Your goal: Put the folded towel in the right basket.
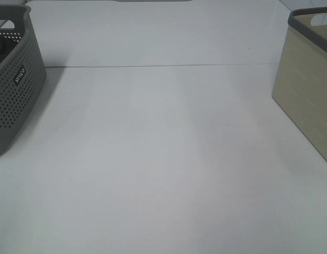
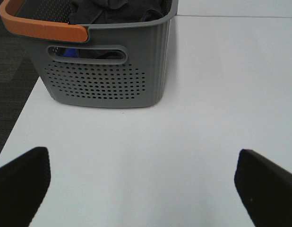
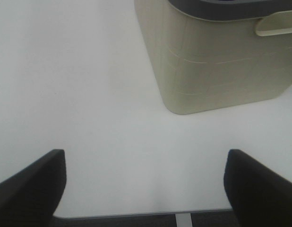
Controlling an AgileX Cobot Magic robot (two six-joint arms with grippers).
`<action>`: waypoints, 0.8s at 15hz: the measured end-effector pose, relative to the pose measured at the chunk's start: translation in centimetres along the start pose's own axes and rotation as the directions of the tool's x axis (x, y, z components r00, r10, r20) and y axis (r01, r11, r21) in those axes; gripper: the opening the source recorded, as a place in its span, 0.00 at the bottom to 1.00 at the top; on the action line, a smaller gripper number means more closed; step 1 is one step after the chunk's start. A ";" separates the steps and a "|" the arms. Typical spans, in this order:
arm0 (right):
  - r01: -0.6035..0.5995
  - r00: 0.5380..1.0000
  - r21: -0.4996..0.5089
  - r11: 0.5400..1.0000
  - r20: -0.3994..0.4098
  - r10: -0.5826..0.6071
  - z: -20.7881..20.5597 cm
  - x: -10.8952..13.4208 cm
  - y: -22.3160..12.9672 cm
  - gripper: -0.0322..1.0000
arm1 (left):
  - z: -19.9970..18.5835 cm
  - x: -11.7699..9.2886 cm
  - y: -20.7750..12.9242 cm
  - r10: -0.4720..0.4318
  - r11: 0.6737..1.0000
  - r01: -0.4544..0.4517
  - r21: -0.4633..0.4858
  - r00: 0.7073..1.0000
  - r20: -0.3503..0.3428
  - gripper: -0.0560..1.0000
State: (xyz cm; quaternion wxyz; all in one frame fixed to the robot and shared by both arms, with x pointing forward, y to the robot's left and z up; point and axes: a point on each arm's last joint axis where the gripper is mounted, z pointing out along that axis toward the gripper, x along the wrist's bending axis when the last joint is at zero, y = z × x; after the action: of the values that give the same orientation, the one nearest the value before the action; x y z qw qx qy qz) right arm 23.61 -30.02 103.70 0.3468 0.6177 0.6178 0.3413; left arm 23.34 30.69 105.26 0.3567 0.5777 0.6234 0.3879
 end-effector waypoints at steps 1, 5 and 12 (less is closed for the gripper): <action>-0.017 0.999 0.000 1.000 0.028 0.017 0.0 0.0 0.0 0.88 | 0.0 0.0 0.0 0.000 1.000 0.000 0.000 1.000 0.000 0.99; -0.025 0.999 0.000 1.000 0.041 0.025 0.0 0.0 0.0 0.88 | 0.0 0.0 0.0 0.000 1.000 0.000 0.000 1.000 0.000 0.99; -0.025 0.999 0.000 1.000 0.041 0.025 0.0 0.0 0.0 0.88 | 0.0 0.0 0.0 0.000 1.000 0.000 0.000 1.000 0.000 0.99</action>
State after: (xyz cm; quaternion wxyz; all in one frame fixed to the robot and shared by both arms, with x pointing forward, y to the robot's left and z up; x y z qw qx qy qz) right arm 23.61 -30.00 103.70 0.3549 0.6324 0.6028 0.3328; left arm 23.34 30.69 105.26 0.3567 0.5777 0.6234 0.3879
